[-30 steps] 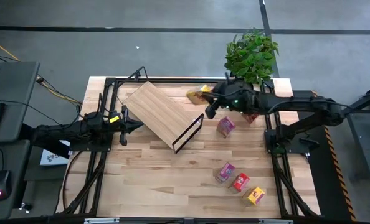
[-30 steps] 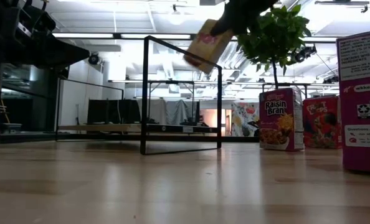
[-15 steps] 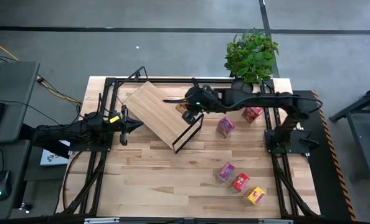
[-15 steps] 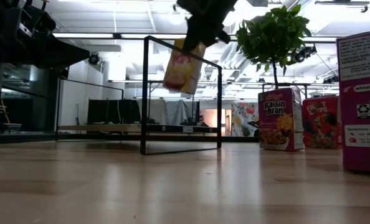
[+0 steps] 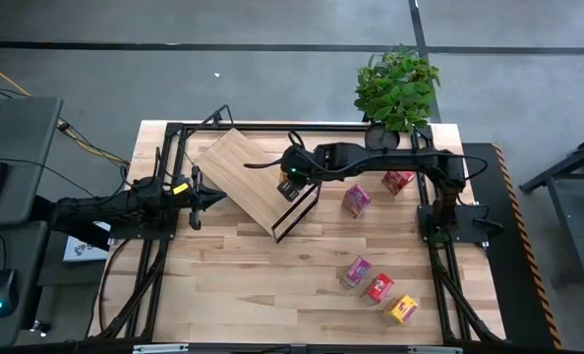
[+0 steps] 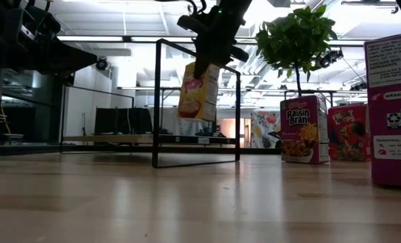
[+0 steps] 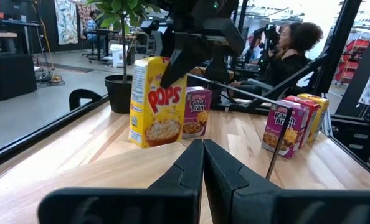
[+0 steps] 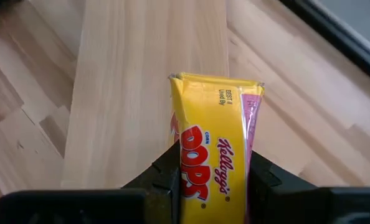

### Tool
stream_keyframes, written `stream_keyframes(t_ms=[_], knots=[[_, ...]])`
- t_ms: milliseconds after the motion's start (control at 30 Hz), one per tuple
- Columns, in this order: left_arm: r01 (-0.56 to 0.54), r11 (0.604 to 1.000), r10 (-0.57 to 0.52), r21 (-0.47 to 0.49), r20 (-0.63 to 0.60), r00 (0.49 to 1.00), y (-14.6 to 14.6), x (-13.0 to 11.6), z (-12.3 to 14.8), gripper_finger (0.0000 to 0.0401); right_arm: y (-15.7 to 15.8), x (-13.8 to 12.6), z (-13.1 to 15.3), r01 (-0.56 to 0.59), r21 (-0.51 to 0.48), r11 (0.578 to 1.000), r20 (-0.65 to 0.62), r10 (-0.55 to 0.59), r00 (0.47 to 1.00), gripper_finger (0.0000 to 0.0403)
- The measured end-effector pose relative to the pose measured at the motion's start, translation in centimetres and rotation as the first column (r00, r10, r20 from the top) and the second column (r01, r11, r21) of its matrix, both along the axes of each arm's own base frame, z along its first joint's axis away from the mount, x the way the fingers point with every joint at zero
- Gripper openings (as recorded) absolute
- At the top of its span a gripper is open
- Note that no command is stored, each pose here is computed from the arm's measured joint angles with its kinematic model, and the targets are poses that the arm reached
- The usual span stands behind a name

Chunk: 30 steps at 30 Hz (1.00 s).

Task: Stack cereal on shelf
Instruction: Put the top yellow cereal box on the shelf

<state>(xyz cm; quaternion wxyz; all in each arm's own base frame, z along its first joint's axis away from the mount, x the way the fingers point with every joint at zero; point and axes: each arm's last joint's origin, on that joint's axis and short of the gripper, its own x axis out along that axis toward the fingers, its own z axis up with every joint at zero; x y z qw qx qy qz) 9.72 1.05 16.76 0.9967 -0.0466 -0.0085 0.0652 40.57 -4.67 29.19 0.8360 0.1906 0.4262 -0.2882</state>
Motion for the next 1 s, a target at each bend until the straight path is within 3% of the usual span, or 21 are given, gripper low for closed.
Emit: stream_keyframes(t_ms=[567, 767, 1000], knots=[[0.000, 1.000, 0.000, 0.000, 0.000, 1.000, 0.0, 0.0, 0.0, 0.0003, 1.0, 0.7, -1.6, 0.006, 0.018, 1.000, -0.041, -0.005, 0.999, 0.0094], [0.000, 1.000, 0.000, 0.000, 0.000, 1.000, 0.0, 0.0, 0.0, 0.0003, 0.8, 0.7, -1.6, 0.030, -0.029, 0.999, -0.043, -0.032, 0.999, 0.0137], [0.000, 1.000, 0.000, 0.000, 0.000, 1.000, 0.0, 0.0, 0.0, 0.0003, 0.9, 0.8, -1.8, 0.024, 0.020, 0.999, -0.040, -0.024, 0.999, 0.0187]])
